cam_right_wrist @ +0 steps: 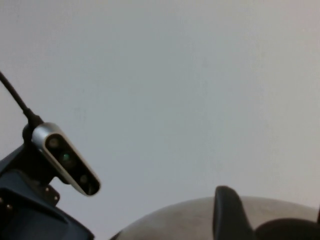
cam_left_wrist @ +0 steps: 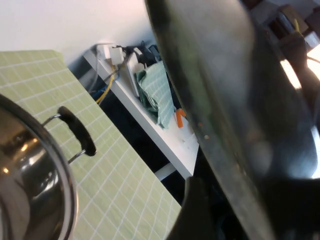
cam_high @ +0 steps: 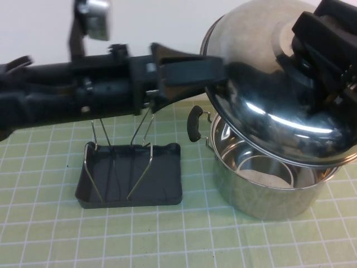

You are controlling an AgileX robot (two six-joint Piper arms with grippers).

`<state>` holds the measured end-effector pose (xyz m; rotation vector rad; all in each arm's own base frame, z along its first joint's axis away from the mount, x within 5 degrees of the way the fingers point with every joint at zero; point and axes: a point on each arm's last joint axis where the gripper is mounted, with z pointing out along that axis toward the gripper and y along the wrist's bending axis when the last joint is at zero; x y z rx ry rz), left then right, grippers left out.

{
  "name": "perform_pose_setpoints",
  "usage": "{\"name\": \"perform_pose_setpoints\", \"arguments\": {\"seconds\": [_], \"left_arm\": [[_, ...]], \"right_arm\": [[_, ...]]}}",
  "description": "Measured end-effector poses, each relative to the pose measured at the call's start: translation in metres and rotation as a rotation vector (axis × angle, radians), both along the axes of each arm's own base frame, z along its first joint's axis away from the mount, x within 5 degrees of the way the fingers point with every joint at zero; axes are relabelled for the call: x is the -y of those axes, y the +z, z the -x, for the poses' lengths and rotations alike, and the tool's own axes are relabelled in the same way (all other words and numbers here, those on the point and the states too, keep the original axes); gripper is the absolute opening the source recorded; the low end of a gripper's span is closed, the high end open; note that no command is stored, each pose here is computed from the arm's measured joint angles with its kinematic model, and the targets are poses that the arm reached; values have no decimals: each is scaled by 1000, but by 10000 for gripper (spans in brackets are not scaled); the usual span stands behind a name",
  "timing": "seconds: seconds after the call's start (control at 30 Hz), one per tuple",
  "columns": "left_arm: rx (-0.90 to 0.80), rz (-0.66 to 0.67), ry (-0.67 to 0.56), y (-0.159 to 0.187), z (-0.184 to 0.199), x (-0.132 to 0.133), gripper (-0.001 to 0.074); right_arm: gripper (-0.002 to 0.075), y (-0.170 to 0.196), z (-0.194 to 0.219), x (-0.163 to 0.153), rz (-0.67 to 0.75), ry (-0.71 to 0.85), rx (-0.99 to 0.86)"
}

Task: Put pot lid on rack
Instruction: Hand over the pot lid

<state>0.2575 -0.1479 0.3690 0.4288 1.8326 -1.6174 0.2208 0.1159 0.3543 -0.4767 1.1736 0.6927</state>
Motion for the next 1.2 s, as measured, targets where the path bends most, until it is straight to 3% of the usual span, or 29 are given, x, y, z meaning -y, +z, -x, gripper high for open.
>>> {"name": "perform_pose_setpoints", "arguments": {"seconds": [0.27, 0.33, 0.4, 0.47, 0.63, 0.73, 0.83, 1.0, 1.2], "left_arm": [[49, -6, -36, 11, -13, 48, 482], [58, 3, -45, 13, -16, 55, 412], [66, 10, -56, 16, -17, 59, 271], [70, 25, -75, 19, -16, 61, 176], [87, 23, -76, 20, -16, 62, 171], [142, -8, -94, 18, -14, 63, 106], [205, -33, -99, 17, -15, 62, 110], [278, -75, -78, 20, -13, 60, 110], [491, -282, 62, 47, 9, 37, 110]], "right_arm": [[335, -1, -1, 1, 11, -10, -4], [335, -2, -2, 1, 19, -18, -15], [335, -5, -2, 1, 34, -27, -29], [336, -7, -4, 2, 46, -41, -47], [342, -9, -5, 3, 20, -43, -101], [417, -15, -10, 2, 25, -52, -145], [480, -18, -12, 2, 31, -53, -156], [504, -17, -11, 1, 28, -46, -149], [505, -15, -10, 2, 28, -53, -137]]}}
